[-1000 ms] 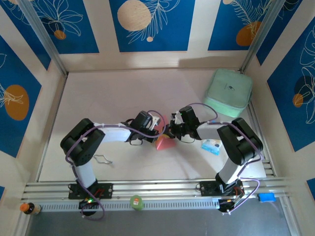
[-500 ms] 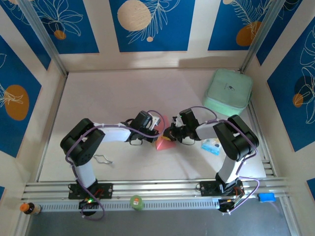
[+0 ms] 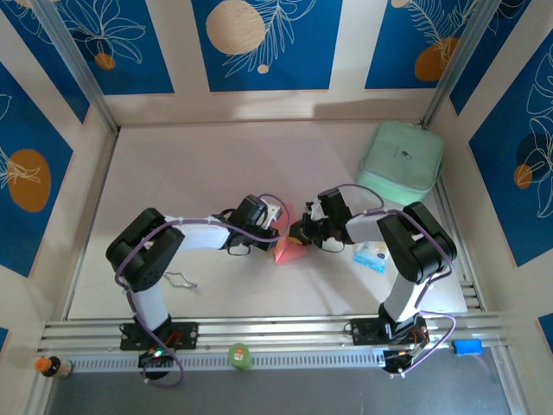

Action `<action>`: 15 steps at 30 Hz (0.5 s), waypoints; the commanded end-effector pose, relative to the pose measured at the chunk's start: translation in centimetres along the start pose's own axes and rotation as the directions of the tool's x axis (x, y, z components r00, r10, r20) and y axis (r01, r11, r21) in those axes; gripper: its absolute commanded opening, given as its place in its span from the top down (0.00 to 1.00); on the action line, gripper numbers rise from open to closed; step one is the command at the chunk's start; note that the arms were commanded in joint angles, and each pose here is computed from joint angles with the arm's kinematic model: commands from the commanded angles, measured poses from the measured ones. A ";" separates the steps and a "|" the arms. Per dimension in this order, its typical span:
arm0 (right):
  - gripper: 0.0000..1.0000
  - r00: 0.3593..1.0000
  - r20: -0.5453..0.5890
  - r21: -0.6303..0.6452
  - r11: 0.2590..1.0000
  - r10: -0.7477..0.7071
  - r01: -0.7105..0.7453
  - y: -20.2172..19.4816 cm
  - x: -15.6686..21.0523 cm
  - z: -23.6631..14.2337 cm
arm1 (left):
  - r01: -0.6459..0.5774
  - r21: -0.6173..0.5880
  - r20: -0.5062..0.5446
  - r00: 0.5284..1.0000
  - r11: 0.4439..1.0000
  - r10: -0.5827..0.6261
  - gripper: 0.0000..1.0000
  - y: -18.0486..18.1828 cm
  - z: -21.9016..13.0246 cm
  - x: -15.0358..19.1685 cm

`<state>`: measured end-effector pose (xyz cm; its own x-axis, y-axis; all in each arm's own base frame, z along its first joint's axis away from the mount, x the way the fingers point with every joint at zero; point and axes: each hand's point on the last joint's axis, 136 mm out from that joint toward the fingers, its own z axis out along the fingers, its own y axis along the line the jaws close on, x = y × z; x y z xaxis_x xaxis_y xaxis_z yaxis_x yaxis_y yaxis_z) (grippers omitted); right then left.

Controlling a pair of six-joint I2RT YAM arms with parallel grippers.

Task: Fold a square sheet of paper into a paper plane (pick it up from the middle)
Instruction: Fold the triangle a second time at the center of the table.

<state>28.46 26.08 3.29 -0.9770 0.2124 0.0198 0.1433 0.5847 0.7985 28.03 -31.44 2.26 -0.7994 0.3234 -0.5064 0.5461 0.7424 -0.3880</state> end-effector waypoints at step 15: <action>1.00 1.000 0.009 0.243 0.970 -0.001 -0.001 -4.4 -0.1 0.5 | 0.017 -0.008 -0.052 0.999 1.000 -0.017 1.00 0.8 0.5 1.5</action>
<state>29.32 25.18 1.49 -0.9761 0.2158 -0.0272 0.1335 0.6931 0.7084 28.00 -31.45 2.25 -0.8000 0.3237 -0.5052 0.5462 0.7416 -0.3896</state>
